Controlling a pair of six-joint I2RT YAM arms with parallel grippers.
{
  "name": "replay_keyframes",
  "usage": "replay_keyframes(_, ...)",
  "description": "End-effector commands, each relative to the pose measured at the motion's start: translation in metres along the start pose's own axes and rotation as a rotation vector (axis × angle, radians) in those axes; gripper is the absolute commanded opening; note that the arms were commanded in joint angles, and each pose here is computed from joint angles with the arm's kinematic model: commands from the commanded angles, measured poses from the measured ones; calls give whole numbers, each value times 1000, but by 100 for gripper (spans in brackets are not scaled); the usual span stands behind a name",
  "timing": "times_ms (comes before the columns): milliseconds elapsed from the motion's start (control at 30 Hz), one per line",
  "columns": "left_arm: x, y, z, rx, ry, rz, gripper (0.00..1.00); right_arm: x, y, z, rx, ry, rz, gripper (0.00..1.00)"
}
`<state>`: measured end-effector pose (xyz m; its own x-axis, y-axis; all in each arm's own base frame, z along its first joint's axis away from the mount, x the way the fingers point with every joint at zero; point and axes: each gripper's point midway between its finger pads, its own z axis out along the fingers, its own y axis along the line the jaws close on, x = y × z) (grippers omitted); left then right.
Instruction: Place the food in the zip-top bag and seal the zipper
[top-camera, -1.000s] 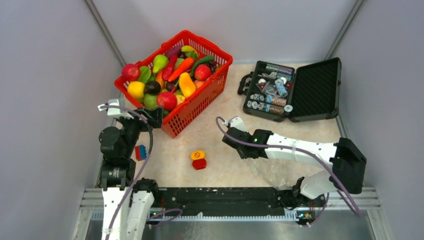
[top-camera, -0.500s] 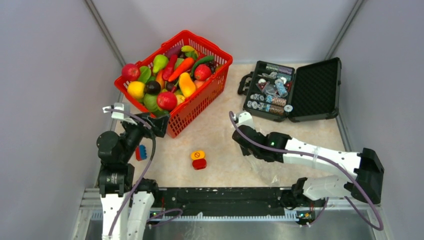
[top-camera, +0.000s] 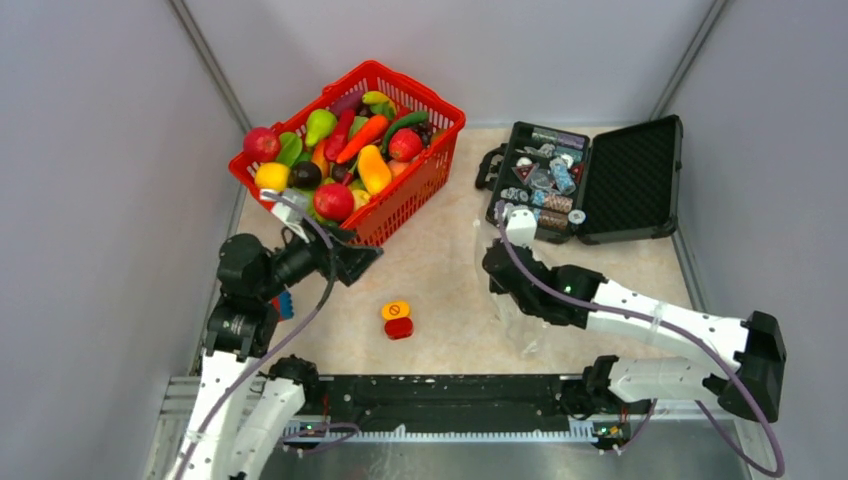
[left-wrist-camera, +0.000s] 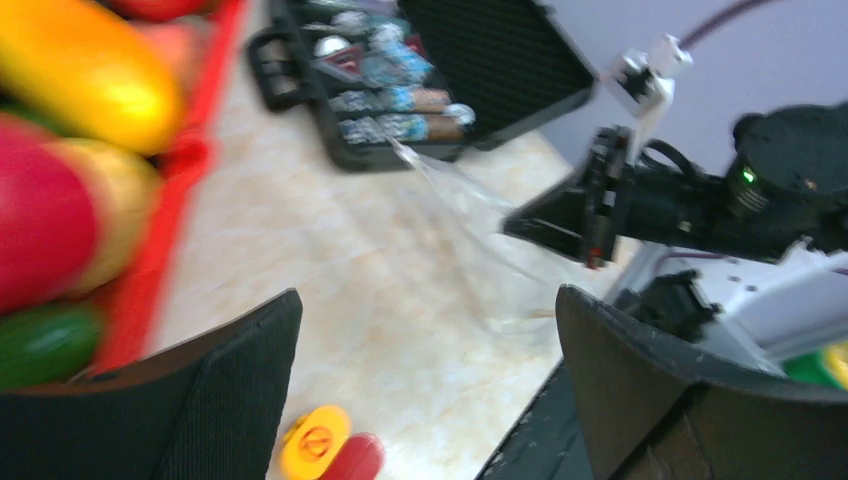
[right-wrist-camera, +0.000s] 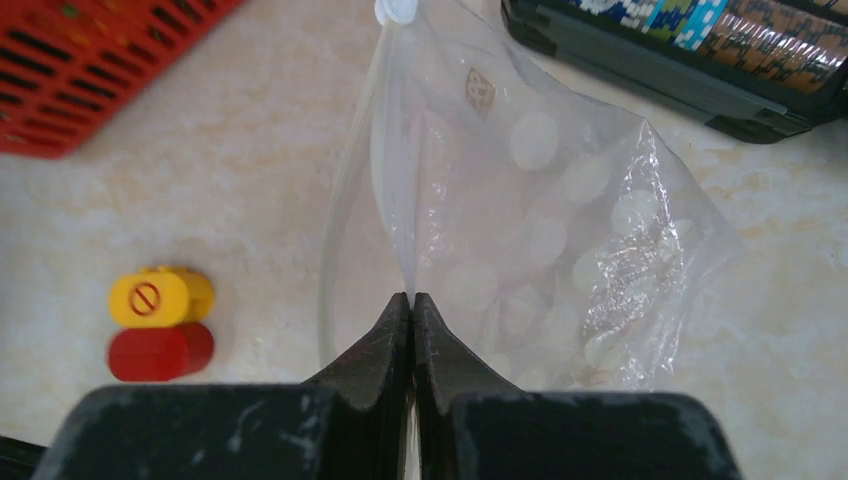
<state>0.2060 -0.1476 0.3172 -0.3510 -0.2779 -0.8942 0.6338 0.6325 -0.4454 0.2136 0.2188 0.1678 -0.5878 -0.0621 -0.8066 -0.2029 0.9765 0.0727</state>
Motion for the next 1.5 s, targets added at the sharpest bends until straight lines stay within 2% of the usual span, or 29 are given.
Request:
replay_keyframes(0,17,-45,26,121,75,9,95,-67,6,-16,-46,-251,286,0)
replay_keyframes(167,61,-56,80,55,211,-42,93,-77,4,-18,-45,-304,373,0)
replay_keyframes(467,67,-73,147,122,209,-168,94,-73,4,-22,-103,-320,400,0)
replay_keyframes(667,71,-70,170,68,244,-161,91,-77,9,-23,-137,-335,395,0)
replay_keyframes(800,85,-65,179,32,298,-156,79,-76,12,-20,-140,-327,386,0)
replay_keyframes(1033,105,-54,180,-32,361,-88,72,-75,15,-18,-148,-317,392,0)
replay_keyframes(1300,110,-49,180,-91,381,-17,47,-69,19,-11,-145,-288,367,0)
replay_keyframes(1367,111,-48,180,-88,390,-7,34,-68,20,-11,-148,-280,362,1)
replay_keyframes(1400,113,-48,180,-89,398,-6,25,-68,21,-11,-154,-276,361,2)
replay_keyframes(1433,114,-47,179,-91,403,-5,10,-68,22,-11,-165,-274,358,3)
replay_keyframes(1467,117,-46,179,-92,409,-5,2,-68,24,-12,-182,-267,353,4)
